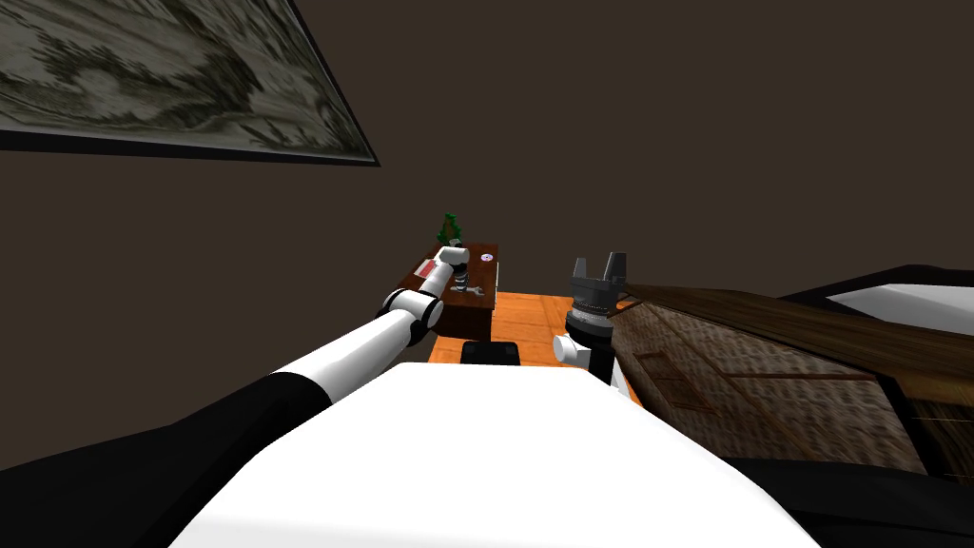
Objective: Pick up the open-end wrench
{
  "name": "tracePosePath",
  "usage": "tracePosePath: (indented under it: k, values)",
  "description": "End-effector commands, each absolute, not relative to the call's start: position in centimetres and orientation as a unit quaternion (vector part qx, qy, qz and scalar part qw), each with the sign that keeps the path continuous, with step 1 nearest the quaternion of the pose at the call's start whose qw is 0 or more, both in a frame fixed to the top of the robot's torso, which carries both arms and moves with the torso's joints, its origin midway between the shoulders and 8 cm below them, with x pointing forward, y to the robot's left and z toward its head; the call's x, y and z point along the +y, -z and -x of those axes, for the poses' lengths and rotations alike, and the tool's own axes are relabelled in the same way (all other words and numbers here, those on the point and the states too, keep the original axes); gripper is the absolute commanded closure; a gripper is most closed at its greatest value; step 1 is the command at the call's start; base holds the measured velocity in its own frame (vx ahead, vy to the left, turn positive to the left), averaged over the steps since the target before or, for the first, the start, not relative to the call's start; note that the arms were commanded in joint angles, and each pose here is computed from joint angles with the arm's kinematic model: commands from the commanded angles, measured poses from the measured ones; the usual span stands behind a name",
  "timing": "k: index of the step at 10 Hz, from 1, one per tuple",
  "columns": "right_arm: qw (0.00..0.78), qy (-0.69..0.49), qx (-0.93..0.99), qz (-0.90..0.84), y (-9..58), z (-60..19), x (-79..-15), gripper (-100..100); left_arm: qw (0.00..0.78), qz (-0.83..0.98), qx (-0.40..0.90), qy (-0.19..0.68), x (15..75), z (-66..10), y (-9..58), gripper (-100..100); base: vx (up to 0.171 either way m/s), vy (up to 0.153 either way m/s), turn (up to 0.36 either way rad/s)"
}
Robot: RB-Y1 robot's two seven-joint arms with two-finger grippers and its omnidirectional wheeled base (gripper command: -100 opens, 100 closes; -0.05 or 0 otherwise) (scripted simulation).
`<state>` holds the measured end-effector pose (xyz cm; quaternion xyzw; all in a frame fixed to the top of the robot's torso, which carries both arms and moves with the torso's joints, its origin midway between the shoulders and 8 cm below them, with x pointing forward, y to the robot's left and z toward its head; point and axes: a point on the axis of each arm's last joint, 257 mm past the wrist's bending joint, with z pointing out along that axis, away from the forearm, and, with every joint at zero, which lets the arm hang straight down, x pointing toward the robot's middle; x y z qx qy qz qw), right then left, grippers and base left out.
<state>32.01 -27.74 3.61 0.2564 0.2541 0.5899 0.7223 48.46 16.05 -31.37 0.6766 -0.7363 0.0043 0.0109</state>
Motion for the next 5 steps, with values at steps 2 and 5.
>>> tracePosePath:
  k: [2,5]
  values:
    - [0.722,-0.59,0.254,-0.256,-3.6,-32.0,-27.7,0,0.011,-0.676,-0.737,-0.003,15.8,-48.7,29.9,100,0.0,-0.002,0.01]
    - [0.722,-0.59,0.254,-0.256,-3.6,-32.0,-27.7,0,0.011,-0.676,-0.737,-0.004,15.8,-48.9,29.8,0,0.001,-0.001,0.004]
